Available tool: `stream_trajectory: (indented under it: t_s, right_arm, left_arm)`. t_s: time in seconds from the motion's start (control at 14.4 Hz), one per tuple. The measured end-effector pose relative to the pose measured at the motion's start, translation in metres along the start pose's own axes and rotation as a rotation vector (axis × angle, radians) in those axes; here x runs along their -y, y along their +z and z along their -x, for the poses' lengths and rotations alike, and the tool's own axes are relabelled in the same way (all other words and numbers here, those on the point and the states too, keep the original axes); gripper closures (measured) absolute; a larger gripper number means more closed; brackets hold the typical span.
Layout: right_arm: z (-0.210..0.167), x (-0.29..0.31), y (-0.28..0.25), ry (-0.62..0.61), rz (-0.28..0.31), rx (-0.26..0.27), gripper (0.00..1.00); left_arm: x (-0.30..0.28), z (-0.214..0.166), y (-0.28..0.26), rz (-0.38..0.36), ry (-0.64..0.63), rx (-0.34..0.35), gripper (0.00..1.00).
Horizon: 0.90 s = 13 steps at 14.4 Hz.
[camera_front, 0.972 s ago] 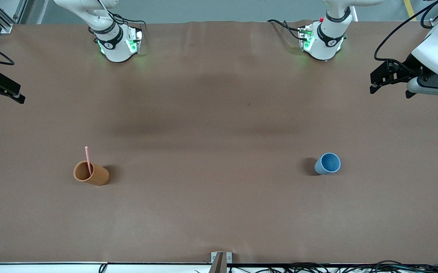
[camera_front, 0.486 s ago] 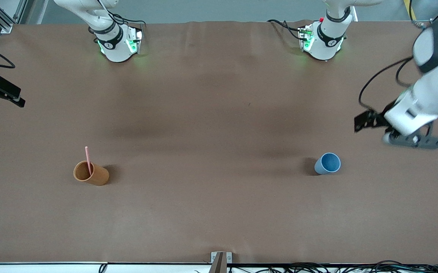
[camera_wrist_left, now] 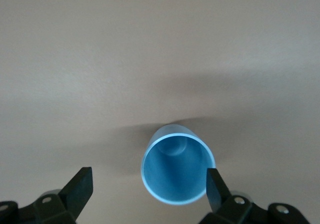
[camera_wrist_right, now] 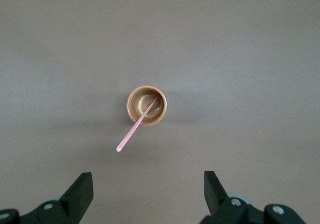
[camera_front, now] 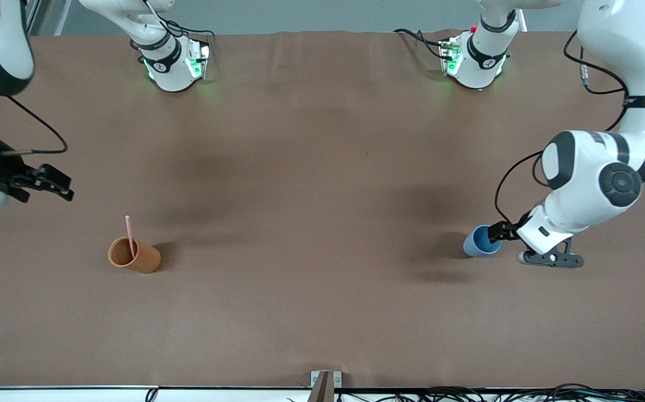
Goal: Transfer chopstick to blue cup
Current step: 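Reach the left gripper to the blue cup while the right gripper reaches the chopstick, then grasp the blue cup with the left gripper and slide it toward the right gripper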
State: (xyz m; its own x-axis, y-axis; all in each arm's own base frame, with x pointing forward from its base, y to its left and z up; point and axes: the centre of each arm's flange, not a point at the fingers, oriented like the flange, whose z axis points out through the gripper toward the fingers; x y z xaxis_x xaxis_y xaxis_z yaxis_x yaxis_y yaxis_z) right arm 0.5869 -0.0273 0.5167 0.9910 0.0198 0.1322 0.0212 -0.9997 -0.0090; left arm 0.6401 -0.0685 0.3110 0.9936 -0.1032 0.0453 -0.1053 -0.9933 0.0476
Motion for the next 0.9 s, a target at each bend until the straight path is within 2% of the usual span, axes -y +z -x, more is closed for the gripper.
stream_trajectory:
  t_s: [0.28, 0.49, 0.69, 0.9]
  right_arm:
    - [0.013, 0.021, 0.058, -0.025, -0.001, -0.052, 0.15]
    - [0.025, 0.045, 0.089, -0.02, -0.007, -0.086, 0.19]
    - [0.036, 0.056, 0.114, -0.02, -0.01, -0.089, 0.45]
    - [0.037, 0.055, 0.133, -0.019, -0.008, -0.08, 0.53]
  left_arm:
    - [0.002, 0.008, 0.034, 0.001, -0.003, 0.024, 0.04]
    - [0.003, 0.009, 0.045, 0.002, -0.004, 0.032, 0.33]
    - [0.003, 0.009, 0.054, 0.002, -0.006, 0.025, 0.64]
    - [0.003, 0.009, 0.056, -0.001, 0.015, 0.023, 0.94]
